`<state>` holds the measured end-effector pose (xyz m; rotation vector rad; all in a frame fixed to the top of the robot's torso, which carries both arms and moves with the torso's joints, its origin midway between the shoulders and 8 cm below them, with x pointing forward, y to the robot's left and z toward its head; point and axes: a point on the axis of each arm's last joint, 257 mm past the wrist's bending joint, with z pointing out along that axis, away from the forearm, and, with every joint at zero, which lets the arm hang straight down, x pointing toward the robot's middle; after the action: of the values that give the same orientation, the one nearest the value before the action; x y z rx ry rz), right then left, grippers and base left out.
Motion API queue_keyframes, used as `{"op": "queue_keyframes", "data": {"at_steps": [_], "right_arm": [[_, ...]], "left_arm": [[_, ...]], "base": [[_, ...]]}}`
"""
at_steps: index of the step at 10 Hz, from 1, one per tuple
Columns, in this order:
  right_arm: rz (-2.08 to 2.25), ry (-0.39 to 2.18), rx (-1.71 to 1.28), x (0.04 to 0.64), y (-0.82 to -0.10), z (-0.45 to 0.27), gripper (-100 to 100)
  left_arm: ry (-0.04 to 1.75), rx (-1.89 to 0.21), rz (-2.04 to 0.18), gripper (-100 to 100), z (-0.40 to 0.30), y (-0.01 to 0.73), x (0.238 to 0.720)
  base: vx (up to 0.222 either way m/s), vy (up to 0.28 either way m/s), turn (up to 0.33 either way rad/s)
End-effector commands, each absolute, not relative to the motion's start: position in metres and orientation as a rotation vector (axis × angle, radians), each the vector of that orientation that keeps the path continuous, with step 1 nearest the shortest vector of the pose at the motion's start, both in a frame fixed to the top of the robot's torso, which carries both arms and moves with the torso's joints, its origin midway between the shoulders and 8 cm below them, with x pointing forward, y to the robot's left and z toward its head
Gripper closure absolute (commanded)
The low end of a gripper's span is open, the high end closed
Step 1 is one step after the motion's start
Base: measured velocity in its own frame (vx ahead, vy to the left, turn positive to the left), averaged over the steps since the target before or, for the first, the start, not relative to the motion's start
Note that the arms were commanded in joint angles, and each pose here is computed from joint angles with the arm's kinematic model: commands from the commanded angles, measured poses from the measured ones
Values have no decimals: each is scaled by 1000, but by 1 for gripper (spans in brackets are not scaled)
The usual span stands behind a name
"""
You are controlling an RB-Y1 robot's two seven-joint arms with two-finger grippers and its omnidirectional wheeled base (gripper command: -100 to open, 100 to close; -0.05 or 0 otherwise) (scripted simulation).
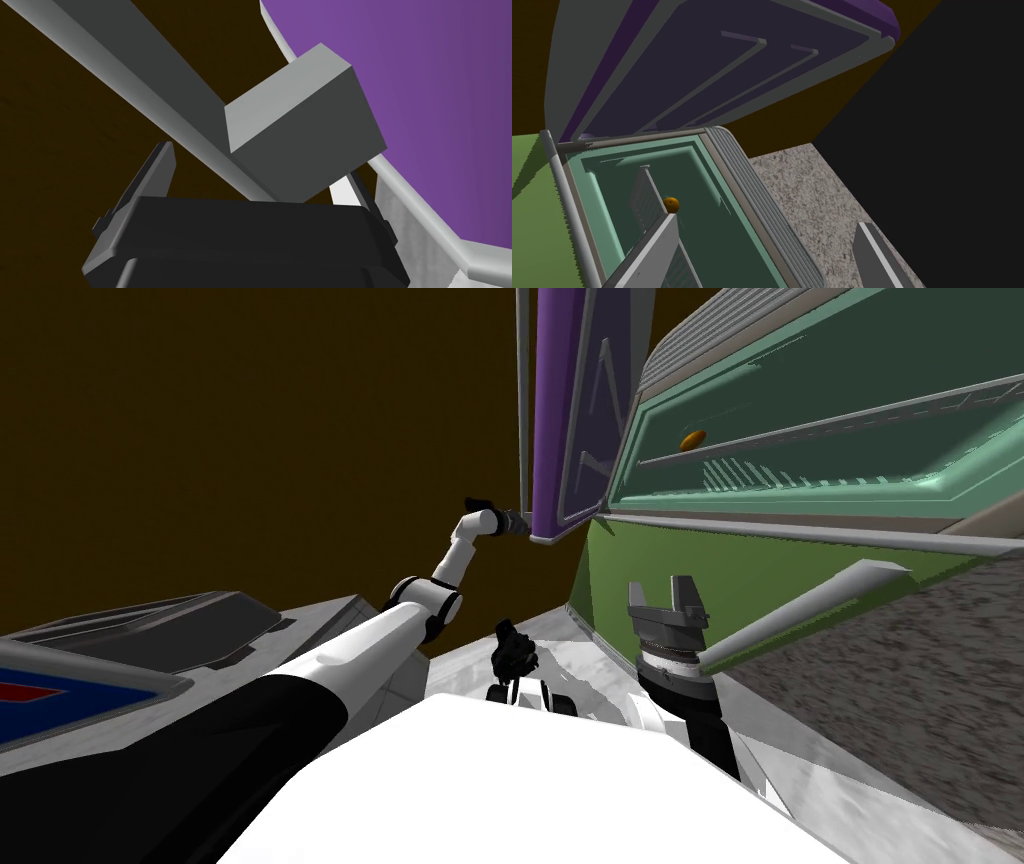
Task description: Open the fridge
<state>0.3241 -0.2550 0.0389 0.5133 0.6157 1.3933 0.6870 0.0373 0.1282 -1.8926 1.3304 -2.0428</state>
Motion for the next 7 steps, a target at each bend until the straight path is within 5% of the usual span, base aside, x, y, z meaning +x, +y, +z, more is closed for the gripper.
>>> {"op": "queue_keyframes", "data": {"at_steps": [1, 2, 3, 7], "right_arm": [[1393, 616, 513, 324, -255, 39, 0], [1393, 616, 513, 324, -255, 39, 0], [1393, 616, 513, 324, -255, 39, 0], [1393, 616, 513, 324, -255, 39, 0]], "left_arm": [[1318, -1865, -2086, -100, 156, 37, 681], [1334, -1899, -2044, -100, 135, 40, 684], [1335, -1907, -2038, 0, 132, 40, 684], [1336, -1921, -2020, 0, 125, 43, 686]], "base": [[13, 9, 25], [7, 8, 10], [5, 5, 5], [0, 0, 0]]}}
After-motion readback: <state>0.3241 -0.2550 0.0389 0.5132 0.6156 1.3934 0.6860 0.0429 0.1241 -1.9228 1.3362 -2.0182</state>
